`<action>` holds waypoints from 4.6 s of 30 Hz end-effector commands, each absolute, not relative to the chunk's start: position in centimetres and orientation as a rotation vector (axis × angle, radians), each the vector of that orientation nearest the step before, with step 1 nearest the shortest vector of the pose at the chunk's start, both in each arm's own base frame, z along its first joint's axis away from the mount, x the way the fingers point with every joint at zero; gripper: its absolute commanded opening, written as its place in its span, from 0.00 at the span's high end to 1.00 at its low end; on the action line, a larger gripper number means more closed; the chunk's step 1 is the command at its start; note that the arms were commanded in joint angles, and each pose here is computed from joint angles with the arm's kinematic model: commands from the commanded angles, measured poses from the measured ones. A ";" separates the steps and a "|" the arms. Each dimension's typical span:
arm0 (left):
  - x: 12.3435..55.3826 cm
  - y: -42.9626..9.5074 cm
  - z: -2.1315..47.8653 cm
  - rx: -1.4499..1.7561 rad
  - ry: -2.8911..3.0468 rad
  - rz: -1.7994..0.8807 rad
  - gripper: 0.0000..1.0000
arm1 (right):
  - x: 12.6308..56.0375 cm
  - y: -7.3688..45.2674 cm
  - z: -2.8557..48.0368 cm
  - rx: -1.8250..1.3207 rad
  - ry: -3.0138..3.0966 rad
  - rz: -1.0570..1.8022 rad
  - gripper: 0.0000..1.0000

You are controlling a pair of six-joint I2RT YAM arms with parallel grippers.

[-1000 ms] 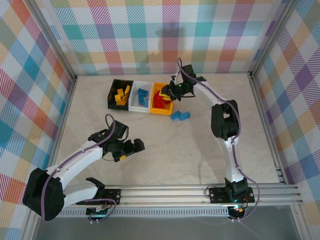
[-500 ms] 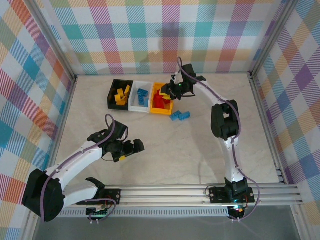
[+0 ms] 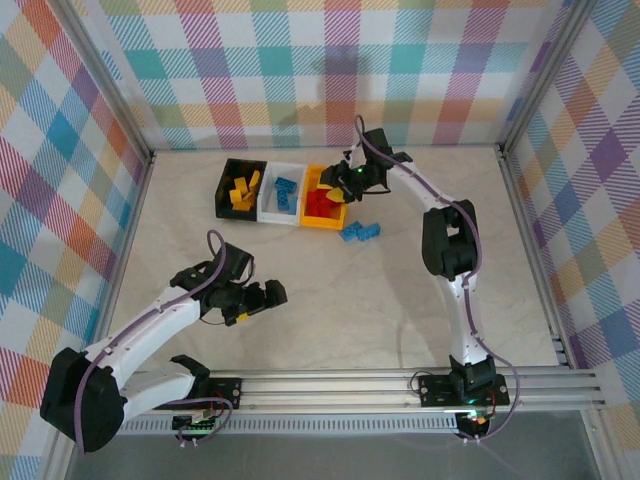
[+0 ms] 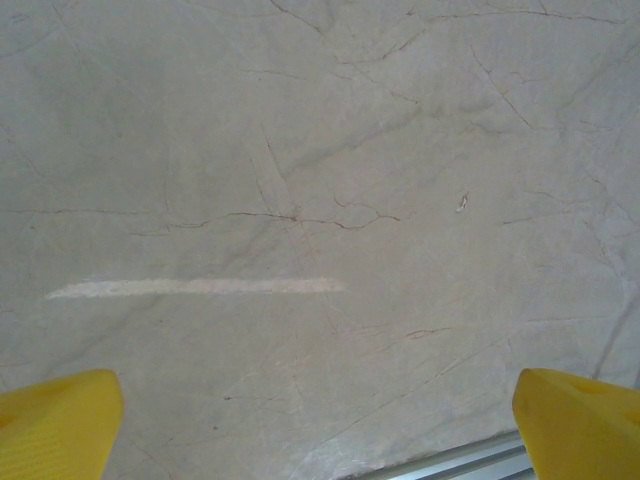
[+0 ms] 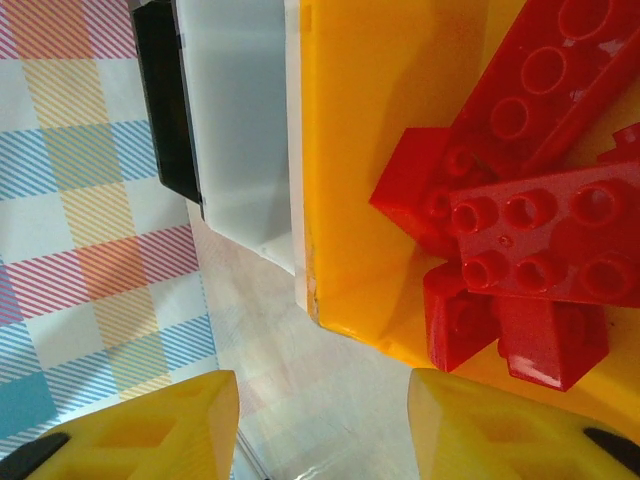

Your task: Sort the legos into containers by color

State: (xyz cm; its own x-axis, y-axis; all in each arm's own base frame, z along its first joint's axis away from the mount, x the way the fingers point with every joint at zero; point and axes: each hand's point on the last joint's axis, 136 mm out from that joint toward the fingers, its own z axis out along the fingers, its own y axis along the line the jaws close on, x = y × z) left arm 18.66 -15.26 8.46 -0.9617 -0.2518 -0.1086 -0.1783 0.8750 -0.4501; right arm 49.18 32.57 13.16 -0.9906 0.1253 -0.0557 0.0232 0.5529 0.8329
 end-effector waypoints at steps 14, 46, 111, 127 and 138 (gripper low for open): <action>18.2 -15.2 7.8 -0.298 2.905 -0.642 0.00 | 49.8 33.2 14.3 0.118 2.651 1.452 0.50; 22.3 -17.7 8.4 -0.237 2.888 -0.665 0.00 | 37.5 16.4 13.9 0.586 2.703 0.756 0.00; 20.8 -9.8 13.6 -0.215 2.661 -0.365 0.00 | 41.8 17.8 3.2 1.040 3.117 0.386 0.66; 20.9 -13.0 14.0 -0.188 2.657 -0.606 0.00 | 41.4 21.3 5.9 0.870 3.027 0.844 0.82; 24.2 -18.1 17.7 0.517 2.559 -0.422 0.00 | 38.0 23.2 10.6 0.758 3.017 1.056 0.80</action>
State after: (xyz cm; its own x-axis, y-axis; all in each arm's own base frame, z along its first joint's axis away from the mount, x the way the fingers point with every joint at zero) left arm 22.95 -16.15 15.68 -0.9068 0.0693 -0.4158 0.2140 0.9255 -0.3125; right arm 39.29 21.73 8.17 -0.8604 0.4333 0.2684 0.5092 0.7073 0.4904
